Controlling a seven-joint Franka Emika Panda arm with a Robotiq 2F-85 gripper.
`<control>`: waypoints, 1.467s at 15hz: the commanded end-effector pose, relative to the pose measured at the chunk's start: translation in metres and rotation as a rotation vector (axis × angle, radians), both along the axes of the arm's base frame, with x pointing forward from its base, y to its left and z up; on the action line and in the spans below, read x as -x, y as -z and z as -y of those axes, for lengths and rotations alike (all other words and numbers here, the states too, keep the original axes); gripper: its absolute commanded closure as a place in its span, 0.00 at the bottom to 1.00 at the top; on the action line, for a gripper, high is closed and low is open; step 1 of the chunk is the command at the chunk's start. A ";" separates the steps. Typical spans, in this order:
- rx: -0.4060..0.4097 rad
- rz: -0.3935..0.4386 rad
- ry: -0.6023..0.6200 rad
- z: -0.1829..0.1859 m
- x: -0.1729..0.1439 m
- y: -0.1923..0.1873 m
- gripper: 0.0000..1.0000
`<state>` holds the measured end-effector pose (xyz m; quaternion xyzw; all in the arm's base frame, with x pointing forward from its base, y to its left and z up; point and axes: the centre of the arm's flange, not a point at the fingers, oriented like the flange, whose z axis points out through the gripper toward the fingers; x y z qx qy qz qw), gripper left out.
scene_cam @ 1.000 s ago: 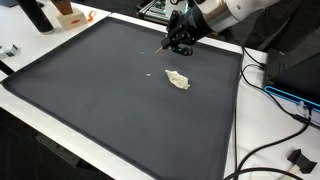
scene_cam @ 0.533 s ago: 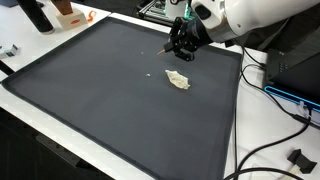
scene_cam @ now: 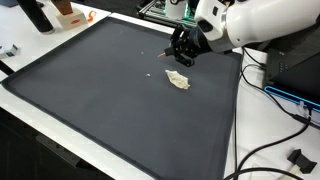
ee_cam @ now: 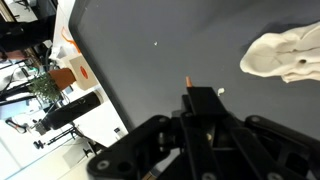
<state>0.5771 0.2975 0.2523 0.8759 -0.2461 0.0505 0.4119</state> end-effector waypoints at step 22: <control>-0.084 -0.146 -0.249 0.013 -0.027 0.006 0.97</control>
